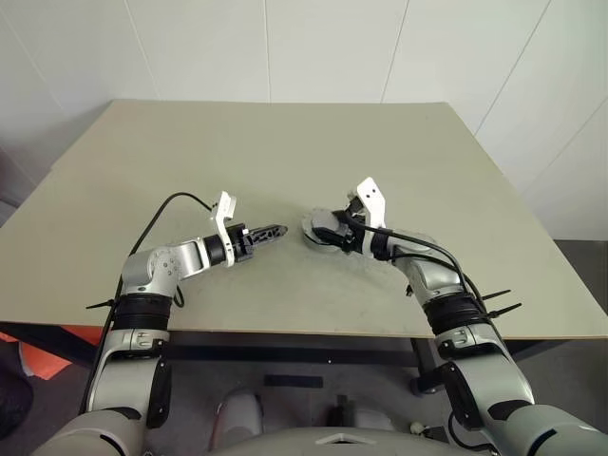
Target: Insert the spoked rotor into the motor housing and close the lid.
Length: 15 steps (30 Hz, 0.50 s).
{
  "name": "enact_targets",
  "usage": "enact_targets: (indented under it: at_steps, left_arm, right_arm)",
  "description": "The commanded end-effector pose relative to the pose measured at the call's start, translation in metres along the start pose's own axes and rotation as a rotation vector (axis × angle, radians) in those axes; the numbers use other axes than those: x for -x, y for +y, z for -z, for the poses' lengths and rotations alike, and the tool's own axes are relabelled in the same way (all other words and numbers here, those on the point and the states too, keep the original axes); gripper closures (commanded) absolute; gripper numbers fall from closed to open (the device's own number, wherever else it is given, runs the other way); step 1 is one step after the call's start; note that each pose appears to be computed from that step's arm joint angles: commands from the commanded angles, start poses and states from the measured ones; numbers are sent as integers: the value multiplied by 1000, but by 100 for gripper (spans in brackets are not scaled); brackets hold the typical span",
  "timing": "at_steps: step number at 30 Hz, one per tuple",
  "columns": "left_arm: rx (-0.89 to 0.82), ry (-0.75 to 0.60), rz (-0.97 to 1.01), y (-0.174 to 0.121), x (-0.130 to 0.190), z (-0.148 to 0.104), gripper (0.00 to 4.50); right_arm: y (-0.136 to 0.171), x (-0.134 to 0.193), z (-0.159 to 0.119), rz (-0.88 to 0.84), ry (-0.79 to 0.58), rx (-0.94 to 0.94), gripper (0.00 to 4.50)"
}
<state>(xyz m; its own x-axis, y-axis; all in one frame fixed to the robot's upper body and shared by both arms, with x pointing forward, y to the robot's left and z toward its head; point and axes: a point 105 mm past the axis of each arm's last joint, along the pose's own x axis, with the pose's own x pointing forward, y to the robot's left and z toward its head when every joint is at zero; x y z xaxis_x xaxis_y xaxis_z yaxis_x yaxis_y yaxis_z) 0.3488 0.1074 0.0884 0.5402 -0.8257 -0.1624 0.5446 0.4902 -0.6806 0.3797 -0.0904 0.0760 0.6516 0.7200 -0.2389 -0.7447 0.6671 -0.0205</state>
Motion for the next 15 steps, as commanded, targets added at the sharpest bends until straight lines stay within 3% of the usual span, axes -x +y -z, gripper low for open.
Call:
enact_targets:
  at_steps: [1,15]
  left_arm:
    - [-48,-28,30,-9,-1,-12,147]
    - [-51,-21,30,-9,0,-10,147]
  right_arm:
    - [1,-1,-3,9,-2,85,139]
    - [4,5,16,-52,79,93,139]
